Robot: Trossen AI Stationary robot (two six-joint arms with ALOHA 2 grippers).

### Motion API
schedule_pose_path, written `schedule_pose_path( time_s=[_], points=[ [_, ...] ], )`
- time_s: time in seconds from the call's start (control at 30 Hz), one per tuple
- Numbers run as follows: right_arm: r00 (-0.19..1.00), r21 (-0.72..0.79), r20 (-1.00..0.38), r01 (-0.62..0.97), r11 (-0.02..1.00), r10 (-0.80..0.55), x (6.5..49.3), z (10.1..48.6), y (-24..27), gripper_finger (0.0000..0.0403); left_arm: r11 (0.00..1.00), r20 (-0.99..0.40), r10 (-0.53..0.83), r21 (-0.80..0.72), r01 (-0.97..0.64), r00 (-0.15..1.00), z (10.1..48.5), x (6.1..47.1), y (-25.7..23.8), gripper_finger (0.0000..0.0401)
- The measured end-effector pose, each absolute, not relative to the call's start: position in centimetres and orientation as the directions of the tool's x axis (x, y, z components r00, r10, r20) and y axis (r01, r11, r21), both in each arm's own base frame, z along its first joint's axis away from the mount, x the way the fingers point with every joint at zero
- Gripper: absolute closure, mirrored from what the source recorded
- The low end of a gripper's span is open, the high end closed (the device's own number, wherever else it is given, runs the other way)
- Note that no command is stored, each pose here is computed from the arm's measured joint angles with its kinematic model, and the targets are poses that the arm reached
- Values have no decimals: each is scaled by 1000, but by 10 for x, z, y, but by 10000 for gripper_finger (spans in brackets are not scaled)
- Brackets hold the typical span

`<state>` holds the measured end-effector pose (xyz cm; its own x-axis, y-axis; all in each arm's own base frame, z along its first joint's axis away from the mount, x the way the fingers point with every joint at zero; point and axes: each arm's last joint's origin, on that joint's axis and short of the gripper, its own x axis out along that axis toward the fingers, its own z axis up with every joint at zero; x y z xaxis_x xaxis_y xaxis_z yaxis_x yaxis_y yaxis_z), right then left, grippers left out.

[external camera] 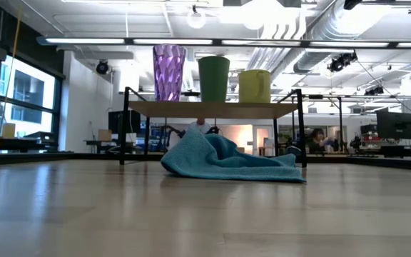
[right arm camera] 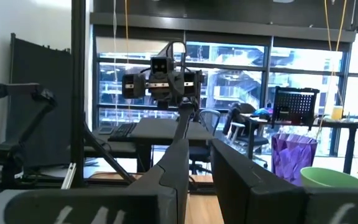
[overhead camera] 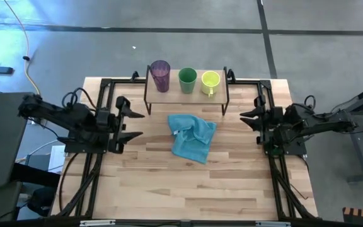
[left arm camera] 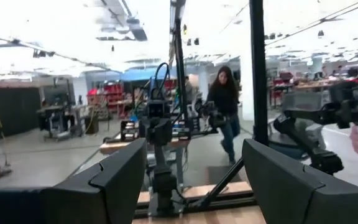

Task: Stack small to large cups/mugs on shelf
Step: Return to Home Position

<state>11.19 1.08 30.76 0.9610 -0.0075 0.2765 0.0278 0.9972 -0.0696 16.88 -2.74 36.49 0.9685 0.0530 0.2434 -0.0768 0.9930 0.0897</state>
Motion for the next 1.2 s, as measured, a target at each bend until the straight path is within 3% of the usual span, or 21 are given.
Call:
schedule_pose_path(
  time_s=[0.47,0.83,1.2],
  points=[
    [962,-70,272,28,997,-8,112,307,11,346,997,298,39,51,-57,954,348,174,8,146],
    [981,-69,189,44,997,-30,107,299,9,346,999,105,52,-3,-52,993,319,177,10,146],
    [988,-48,151,30,998,-22,91,294,7,346,992,276,111,-96,-87,955,273,140,10,146]
  ],
)
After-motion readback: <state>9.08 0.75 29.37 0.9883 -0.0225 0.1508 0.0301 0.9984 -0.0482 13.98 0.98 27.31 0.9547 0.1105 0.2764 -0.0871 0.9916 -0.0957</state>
